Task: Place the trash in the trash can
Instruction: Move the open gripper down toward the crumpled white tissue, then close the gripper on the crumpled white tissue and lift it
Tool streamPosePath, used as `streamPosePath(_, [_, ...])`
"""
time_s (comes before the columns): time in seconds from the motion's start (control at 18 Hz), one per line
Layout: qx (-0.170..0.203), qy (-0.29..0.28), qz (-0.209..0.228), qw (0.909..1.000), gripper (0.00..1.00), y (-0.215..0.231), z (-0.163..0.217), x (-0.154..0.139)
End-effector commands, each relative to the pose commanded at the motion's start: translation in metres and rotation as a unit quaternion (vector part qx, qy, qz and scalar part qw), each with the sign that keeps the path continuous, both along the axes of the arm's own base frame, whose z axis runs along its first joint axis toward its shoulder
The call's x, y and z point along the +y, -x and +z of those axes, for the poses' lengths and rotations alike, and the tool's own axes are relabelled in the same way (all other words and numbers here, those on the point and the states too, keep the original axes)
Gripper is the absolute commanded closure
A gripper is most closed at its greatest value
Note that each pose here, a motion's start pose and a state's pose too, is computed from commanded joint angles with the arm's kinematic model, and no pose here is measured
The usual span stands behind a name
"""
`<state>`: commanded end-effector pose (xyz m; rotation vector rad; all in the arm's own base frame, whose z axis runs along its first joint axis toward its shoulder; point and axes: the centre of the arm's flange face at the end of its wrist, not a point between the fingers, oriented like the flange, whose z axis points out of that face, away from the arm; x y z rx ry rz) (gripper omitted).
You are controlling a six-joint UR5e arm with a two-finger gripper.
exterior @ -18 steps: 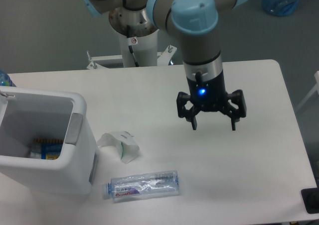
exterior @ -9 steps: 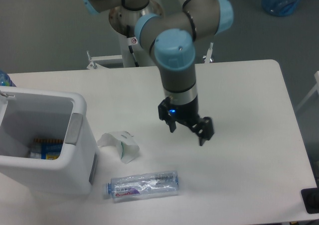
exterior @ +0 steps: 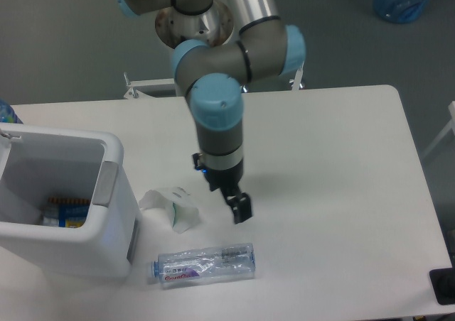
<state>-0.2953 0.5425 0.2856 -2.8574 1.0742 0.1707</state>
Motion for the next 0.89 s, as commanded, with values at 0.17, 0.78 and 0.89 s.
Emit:
streamPosePath(0.17, [-0.010,0.019,-0.013,0.9997,0.00,-0.017,-0.016,-0.002])
streamPosePath(0.78, [-0.034,0.052,-0.033,0.9975,0.00,-0.052,-0.062,0.008])
streamPosePath(0.89, [-0.023,0.063,-0.034,0.9972,0.04,-0.051,-0.064,0.007])
